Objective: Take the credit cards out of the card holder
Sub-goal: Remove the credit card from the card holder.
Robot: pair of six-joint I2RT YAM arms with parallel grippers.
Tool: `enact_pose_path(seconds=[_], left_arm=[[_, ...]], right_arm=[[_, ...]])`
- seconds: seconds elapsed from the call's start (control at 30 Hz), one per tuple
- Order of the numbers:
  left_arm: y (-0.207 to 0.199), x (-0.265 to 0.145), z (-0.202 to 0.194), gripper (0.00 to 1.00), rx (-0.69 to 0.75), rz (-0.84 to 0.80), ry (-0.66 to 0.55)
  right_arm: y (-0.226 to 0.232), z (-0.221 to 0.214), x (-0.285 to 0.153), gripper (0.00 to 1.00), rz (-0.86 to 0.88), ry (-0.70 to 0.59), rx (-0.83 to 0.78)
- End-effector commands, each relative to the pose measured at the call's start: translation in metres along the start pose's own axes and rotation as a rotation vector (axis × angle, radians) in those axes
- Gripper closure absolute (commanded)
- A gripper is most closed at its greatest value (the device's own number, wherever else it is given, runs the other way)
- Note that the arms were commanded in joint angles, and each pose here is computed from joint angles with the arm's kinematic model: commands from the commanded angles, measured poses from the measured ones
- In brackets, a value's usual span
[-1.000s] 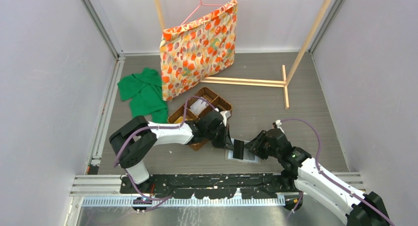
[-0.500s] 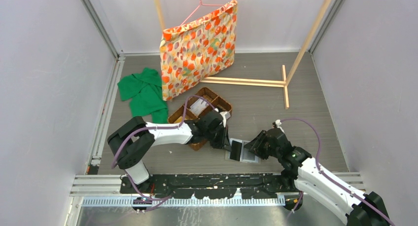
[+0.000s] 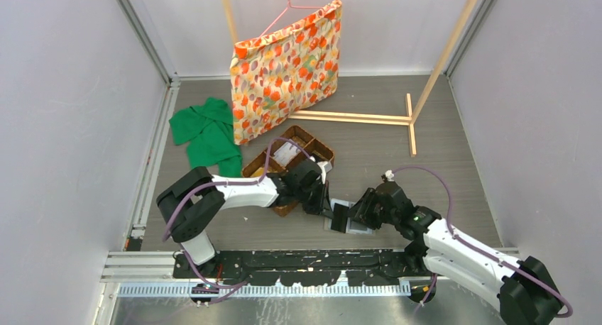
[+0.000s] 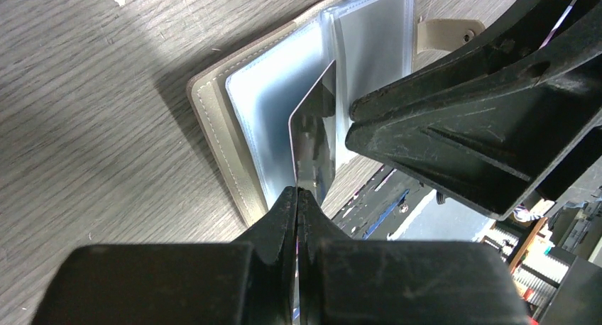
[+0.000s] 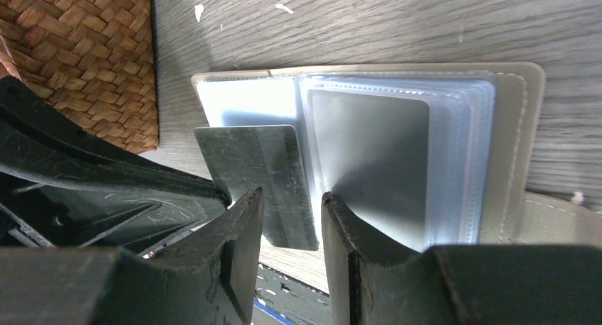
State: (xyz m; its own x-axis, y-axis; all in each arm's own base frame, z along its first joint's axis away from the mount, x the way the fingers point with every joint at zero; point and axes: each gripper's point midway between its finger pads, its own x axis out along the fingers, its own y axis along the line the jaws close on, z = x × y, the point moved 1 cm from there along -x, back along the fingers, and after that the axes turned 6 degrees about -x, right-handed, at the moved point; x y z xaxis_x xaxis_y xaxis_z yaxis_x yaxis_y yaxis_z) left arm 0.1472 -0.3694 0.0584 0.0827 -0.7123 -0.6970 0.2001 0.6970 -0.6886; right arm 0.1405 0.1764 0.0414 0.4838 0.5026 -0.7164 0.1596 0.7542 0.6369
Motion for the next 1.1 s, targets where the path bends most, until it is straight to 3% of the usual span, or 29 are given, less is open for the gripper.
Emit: enact_pose_path(seconds=[0.0,0.47,1.07], left_arm=[[-0.019,0.002,0.011,0.99,0.019,-0.059,-0.02],[-0.028,0.005,0.01,0.99,0.011,-0.109,-0.001],[-0.036,0.013,0.007,0.89,-0.012,-0.168,0.033]], right_arm=[[0.023,0.005,-0.001,0.59,0.07,-0.008,-0.039],[0.009,-0.004,0.011,0.59,0.028,0.011,-0.02],[0.01,-0.004,0.012,0.59,0.03,0.012,-0.018]])
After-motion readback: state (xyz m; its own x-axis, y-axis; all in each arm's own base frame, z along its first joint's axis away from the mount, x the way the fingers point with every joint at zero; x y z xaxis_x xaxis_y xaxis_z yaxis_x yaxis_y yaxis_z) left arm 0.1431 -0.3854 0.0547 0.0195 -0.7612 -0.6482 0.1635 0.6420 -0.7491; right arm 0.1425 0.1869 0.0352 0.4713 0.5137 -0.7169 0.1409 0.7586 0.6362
